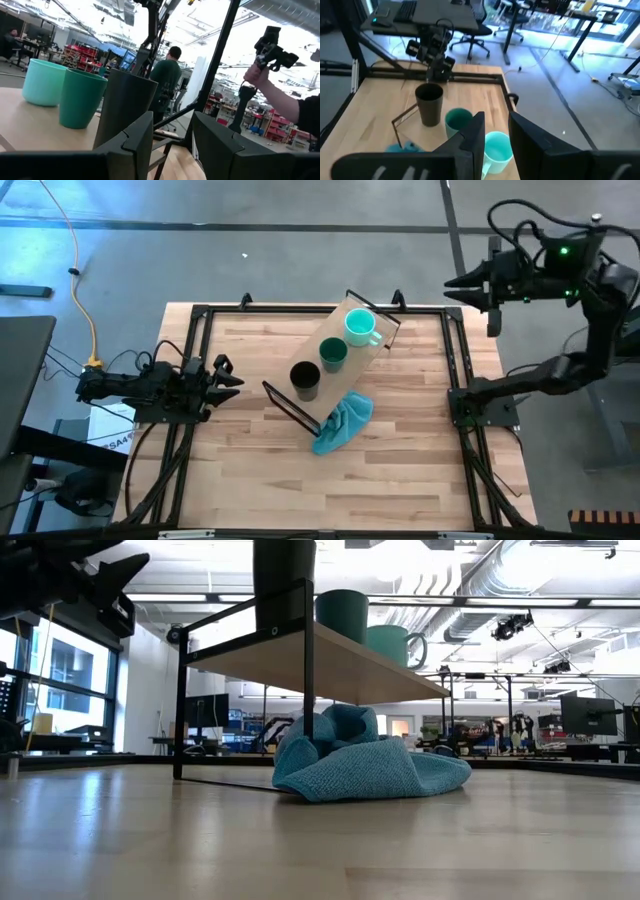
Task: Stack small to large cups/mugs on shelf
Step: Return to Home Position
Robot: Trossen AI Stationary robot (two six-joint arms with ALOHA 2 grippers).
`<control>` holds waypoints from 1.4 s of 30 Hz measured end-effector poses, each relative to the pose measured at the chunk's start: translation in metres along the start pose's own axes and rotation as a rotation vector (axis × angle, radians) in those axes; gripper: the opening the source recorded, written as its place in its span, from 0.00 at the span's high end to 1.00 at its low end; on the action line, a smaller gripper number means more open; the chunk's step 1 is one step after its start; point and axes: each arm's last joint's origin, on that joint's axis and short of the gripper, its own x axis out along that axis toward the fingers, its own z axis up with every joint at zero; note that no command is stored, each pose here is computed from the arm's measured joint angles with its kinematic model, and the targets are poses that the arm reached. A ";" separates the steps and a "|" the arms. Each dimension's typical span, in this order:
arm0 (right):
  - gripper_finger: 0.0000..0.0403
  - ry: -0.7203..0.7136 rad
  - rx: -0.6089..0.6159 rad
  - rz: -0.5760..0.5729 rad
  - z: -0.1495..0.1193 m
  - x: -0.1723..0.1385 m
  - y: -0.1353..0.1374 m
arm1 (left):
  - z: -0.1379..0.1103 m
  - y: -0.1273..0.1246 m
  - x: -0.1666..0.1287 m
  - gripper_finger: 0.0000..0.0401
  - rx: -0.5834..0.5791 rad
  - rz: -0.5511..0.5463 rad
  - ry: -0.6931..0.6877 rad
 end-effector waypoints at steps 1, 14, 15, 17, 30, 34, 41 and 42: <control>0.80 -0.012 0.003 -0.003 -0.002 -0.001 0.001 | 0.000 0.000 0.000 0.68 -0.003 -0.001 -0.002; 0.80 -0.231 0.051 -0.151 -0.072 0.006 0.023 | 0.006 -0.003 0.000 0.68 -0.005 -0.058 -0.055; 0.80 -0.258 0.049 -0.164 -0.078 0.006 0.025 | 0.007 -0.004 0.000 0.68 0.006 -0.068 -0.063; 0.80 -0.311 0.057 -0.199 -0.091 0.005 0.029 | 0.008 -0.004 0.000 0.68 0.029 -0.085 -0.068; 0.80 -0.515 0.251 -0.448 -0.158 0.002 0.048 | 0.009 -0.005 -0.001 0.68 0.061 -0.086 -0.078; 0.80 -0.585 0.270 -0.472 -0.174 0.009 0.051 | 0.010 -0.005 -0.001 0.68 0.086 -0.080 -0.098; 0.80 -0.611 0.341 -0.450 -0.204 0.033 0.051 | 0.011 -0.004 -0.001 0.68 0.092 -0.055 -0.114; 0.80 -0.616 0.350 -0.447 -0.208 0.037 0.051 | 0.011 -0.004 -0.001 0.68 0.092 -0.054 -0.115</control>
